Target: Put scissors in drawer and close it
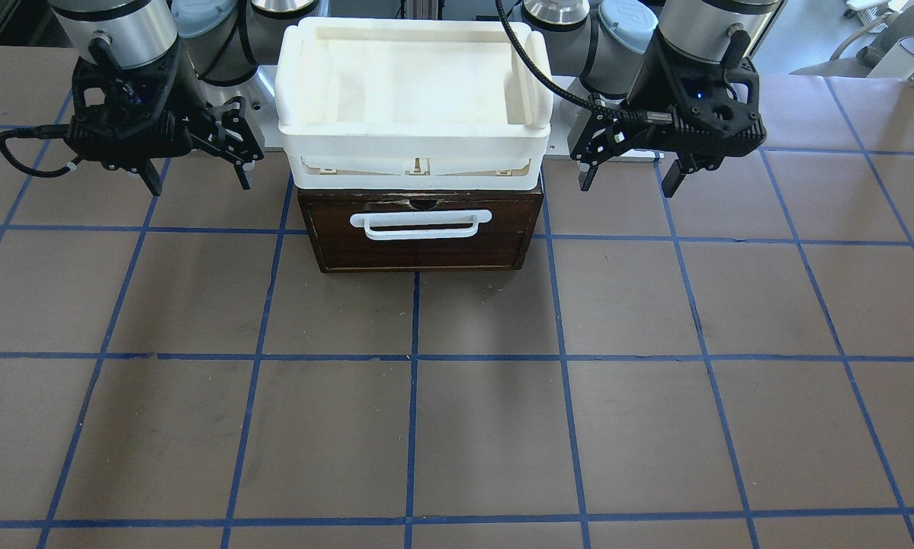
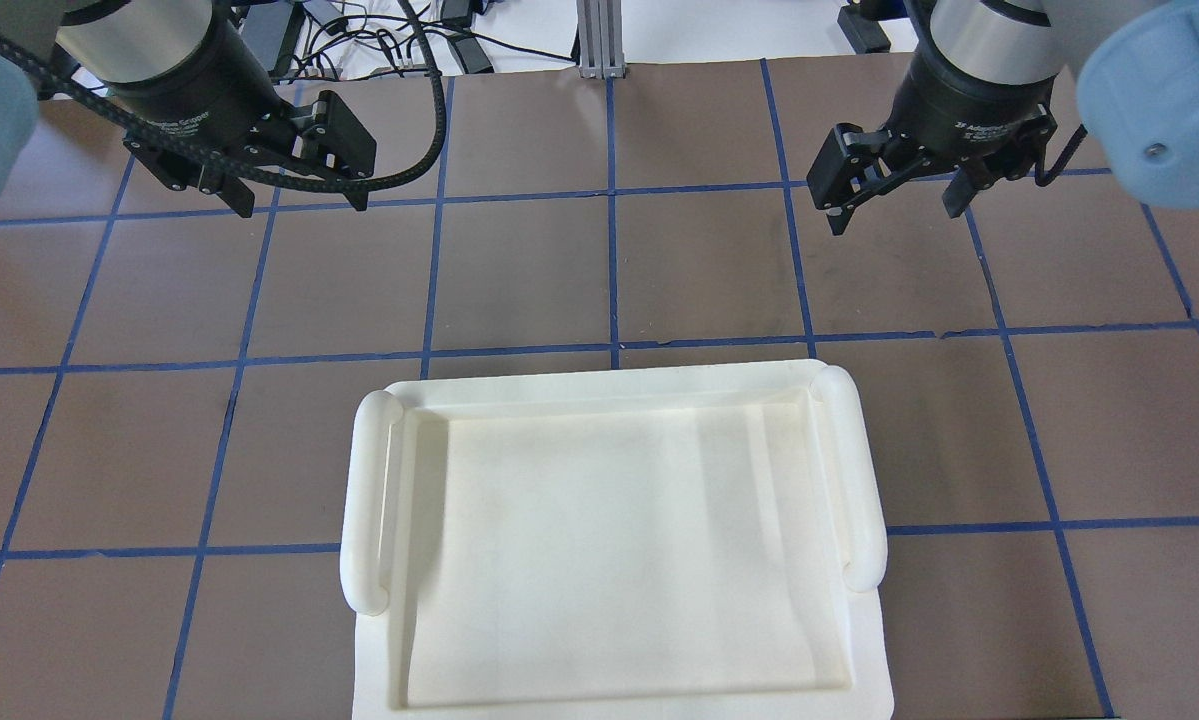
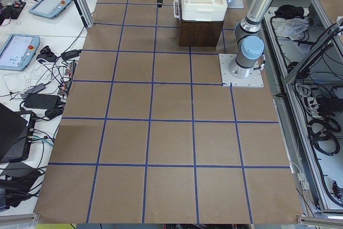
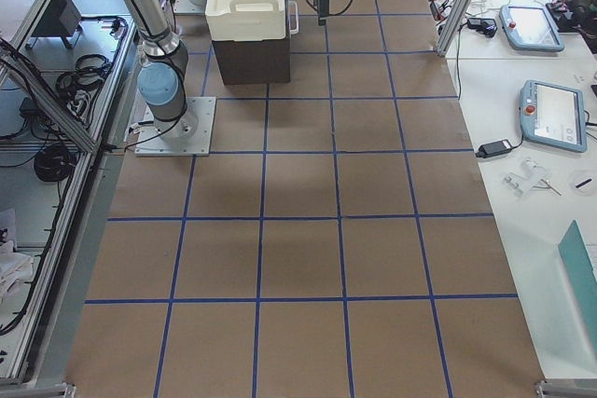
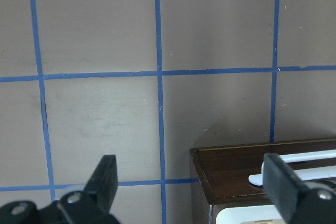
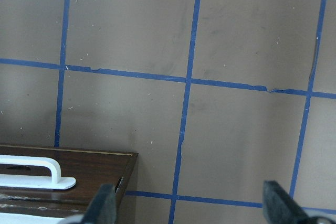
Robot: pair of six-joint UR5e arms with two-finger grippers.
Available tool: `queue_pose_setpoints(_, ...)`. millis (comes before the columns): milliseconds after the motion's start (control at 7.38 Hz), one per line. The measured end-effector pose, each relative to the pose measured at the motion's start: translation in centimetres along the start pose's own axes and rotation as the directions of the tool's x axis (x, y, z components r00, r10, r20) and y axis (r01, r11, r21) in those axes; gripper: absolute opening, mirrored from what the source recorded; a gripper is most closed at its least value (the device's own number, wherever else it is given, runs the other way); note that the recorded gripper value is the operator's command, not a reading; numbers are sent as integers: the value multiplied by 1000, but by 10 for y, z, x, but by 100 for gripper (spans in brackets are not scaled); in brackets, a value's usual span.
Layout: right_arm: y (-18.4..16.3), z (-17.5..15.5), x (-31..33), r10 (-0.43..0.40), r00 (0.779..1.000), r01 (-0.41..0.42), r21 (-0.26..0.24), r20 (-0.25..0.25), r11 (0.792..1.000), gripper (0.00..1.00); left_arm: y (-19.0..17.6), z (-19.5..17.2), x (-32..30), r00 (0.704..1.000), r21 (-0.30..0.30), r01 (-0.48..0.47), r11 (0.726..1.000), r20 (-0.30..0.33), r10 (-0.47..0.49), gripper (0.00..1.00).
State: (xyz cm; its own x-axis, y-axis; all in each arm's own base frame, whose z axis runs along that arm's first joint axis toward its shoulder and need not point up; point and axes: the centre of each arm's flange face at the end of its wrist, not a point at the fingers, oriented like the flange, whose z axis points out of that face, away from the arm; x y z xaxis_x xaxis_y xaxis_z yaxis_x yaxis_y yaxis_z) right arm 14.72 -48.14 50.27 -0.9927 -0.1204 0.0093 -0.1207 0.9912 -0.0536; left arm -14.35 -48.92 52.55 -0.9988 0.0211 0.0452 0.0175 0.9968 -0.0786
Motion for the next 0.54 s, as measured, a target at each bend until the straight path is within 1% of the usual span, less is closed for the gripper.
queue_pose_setpoints(542,0,0,0,0,1000,0,0,0,1000,100,3,0,0,1000,-13,0,1000,0,0,100)
